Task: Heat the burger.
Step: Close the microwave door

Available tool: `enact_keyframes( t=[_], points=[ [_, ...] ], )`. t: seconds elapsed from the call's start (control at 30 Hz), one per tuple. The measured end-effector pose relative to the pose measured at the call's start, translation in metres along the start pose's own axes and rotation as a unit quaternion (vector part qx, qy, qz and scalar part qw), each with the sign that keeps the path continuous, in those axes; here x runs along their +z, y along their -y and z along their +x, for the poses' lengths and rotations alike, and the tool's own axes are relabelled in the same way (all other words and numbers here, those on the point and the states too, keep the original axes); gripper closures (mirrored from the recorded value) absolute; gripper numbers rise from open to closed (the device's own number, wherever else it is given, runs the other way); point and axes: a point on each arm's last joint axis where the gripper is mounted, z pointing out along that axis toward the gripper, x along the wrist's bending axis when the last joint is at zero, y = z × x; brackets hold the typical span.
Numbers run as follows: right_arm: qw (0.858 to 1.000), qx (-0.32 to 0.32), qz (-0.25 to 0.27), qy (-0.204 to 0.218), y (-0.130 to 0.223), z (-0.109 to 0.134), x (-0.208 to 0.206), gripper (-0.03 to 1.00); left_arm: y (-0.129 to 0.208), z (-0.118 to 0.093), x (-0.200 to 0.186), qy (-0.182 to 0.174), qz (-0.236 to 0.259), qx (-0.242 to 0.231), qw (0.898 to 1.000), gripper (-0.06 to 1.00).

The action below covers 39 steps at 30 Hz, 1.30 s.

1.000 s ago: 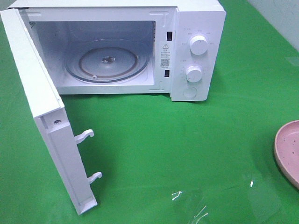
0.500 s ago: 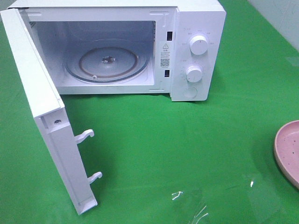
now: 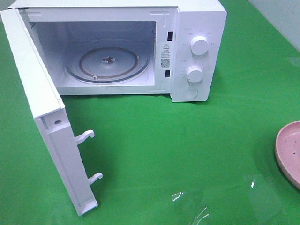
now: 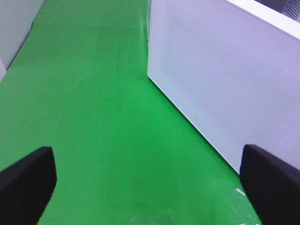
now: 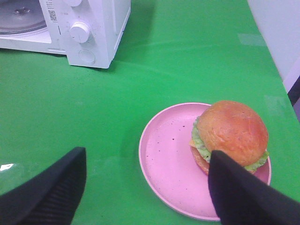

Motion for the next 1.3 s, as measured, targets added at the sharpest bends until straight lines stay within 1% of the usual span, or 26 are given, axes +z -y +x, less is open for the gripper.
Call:
enact_keyframes(
  t=[0.33,0.53,1.1,1.17,1.3],
  points=[
    [1.0,0.0,0.0,0.0,0.0,0.0,0.0,0.27,0.0,0.0,0.0,0.0,0.0,0.0,1.0,-0.05],
    [1.0,0.006,0.001,-0.009,0.0001,0.0016,0.0,0.27,0.0,0.0,0.0,0.0,0.0,0.0,1.0,-0.05],
    [1.0,0.006,0.001,-0.009,0.0002,0.0018,-0.0001,0.27,0.0,0.0,0.0,0.0,0.0,0.0,1.0,-0.05],
    [1.0,0.009,0.001,-0.002,0.0002,0.0018,-0.0002,0.27,0.0,0.0,0.0,0.0,0.0,0.0,1.0,-0.05],
    [0.999,0.021,0.002,0.026,0.0004,0.0021,-0.0007,0.27,0.0,0.0,0.0,0.0,0.0,0.0,1.0,-0.05]
  ],
)
